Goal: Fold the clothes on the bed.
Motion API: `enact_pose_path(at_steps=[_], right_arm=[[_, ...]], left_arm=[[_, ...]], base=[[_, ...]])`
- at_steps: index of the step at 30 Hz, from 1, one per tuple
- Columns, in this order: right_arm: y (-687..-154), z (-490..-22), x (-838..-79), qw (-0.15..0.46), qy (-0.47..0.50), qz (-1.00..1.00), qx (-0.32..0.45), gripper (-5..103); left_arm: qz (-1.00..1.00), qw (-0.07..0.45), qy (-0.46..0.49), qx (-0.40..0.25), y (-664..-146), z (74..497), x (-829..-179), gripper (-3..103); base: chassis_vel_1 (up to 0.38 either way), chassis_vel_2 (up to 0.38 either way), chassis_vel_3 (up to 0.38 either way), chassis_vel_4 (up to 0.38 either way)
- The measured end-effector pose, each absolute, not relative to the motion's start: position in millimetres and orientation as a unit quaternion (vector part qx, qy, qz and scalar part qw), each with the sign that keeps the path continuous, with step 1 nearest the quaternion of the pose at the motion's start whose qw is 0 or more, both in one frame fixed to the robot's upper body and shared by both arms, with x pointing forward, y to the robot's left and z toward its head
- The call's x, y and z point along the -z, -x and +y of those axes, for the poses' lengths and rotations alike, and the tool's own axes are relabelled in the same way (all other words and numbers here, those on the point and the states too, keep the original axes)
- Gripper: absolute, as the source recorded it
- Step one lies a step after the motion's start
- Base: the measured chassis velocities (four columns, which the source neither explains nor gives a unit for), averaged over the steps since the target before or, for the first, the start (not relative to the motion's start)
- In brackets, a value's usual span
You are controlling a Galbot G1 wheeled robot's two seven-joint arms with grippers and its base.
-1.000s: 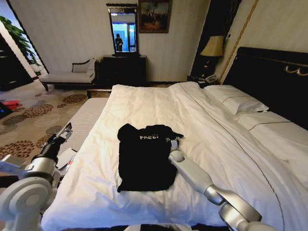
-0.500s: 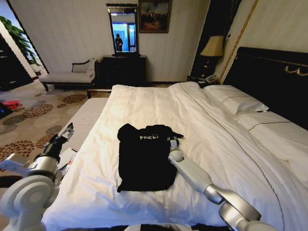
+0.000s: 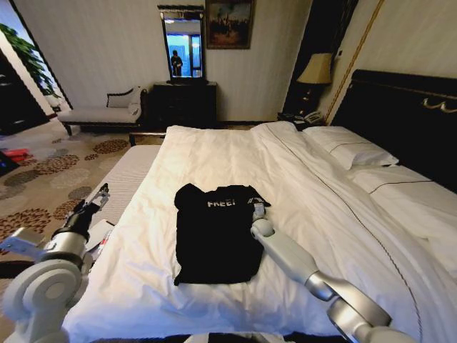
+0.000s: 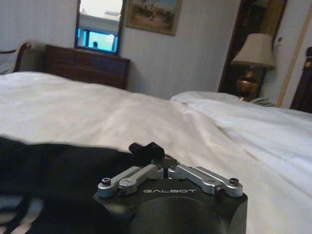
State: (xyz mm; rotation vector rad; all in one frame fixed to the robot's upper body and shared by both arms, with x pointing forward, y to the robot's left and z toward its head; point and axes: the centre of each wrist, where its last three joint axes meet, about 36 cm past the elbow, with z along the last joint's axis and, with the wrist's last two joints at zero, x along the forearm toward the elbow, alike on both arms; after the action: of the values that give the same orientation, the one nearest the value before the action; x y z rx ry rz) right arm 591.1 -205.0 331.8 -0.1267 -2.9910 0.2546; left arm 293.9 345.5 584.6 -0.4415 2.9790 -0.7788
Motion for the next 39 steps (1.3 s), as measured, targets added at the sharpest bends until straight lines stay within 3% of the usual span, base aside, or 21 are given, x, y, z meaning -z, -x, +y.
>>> enact_pose_path(at_steps=[8,17,18,19,20,23,24,27,28,32,33,34,35,37,38,39], right_arm=[[-609,-235,-349,0.063,0.063,-0.993,-0.079,0],[-629,-226,-345,0.120,0.080,-0.988,-0.049,-1],[-629,-223,-344,0.127,0.086,-0.987,-0.051,10],[-629,-222,-344,0.131,0.094,-0.985,-0.055,10],[-630,-222,-345,0.135,0.100,-0.984,-0.059,20],[-630,-229,-346,0.134,0.112,-0.982,-0.072,20],[-631,-233,-347,0.133,0.115,-0.982,-0.075,31],[-631,-237,-350,0.126,0.117,-0.983,-0.071,31],[-632,-237,-352,0.121,0.115,-0.984,-0.064,48],[-636,-234,-366,0.102,0.113,-0.987,-0.050,54],[-638,-234,-372,0.094,0.113,-0.988,-0.050,65],[-641,-234,-379,0.085,0.115,-0.988,-0.051,65],[-645,-236,-388,0.075,0.117,-0.989,-0.053,76],[-650,-238,-398,0.064,0.119,-0.989,-0.055,76],[-653,-240,-406,0.058,0.119,-0.990,-0.055,86],[-654,-241,-409,0.056,0.118,-0.990,-0.056,86]], left_arm=[[0.958,0.014,0.140,0.252,-295,344,-584,100],[0.957,0.007,0.135,0.255,-296,338,-579,100],[0.957,0.007,0.135,0.255,-296,337,-579,100],[0.958,0.006,0.136,0.254,-295,338,-579,100],[0.958,0.006,0.136,0.252,-295,338,-580,100],[0.958,0.006,0.140,0.250,-294,341,-580,100],[0.958,0.006,0.141,0.249,-294,341,-579,100],[0.958,0.004,0.142,0.250,-293,341,-579,100],[0.958,0.004,0.141,0.250,-292,340,-579,100],[0.958,0.007,0.142,0.249,-290,341,-581,100],[0.958,0.008,0.142,0.248,-290,342,-582,100],[0.958,0.008,0.143,0.248,-289,343,-582,100],[0.958,0.009,0.143,0.248,-289,344,-583,100],[0.958,0.011,0.145,0.248,-288,345,-584,100],[0.957,0.013,0.147,0.250,-287,346,-585,100],[0.956,0.016,0.148,0.252,-287,347,-586,100]], base=[[0.000,0.000,0.000,0.000],[0.000,0.000,0.000,0.000],[0.000,0.000,0.000,0.000],[0.000,0.000,0.000,0.000],[0.000,0.000,0.000,0.000],[0.000,0.000,0.000,0.000],[0.000,0.000,0.000,0.000],[0.000,0.000,0.000,0.000],[0.000,0.000,0.000,0.000],[0.000,0.000,0.000,0.000],[0.000,0.000,0.000,0.000],[0.000,0.000,0.000,0.000],[0.000,0.000,0.000,0.000],[0.000,0.000,0.000,0.000],[0.000,0.000,0.000,0.000],[0.000,0.000,0.000,0.000]])
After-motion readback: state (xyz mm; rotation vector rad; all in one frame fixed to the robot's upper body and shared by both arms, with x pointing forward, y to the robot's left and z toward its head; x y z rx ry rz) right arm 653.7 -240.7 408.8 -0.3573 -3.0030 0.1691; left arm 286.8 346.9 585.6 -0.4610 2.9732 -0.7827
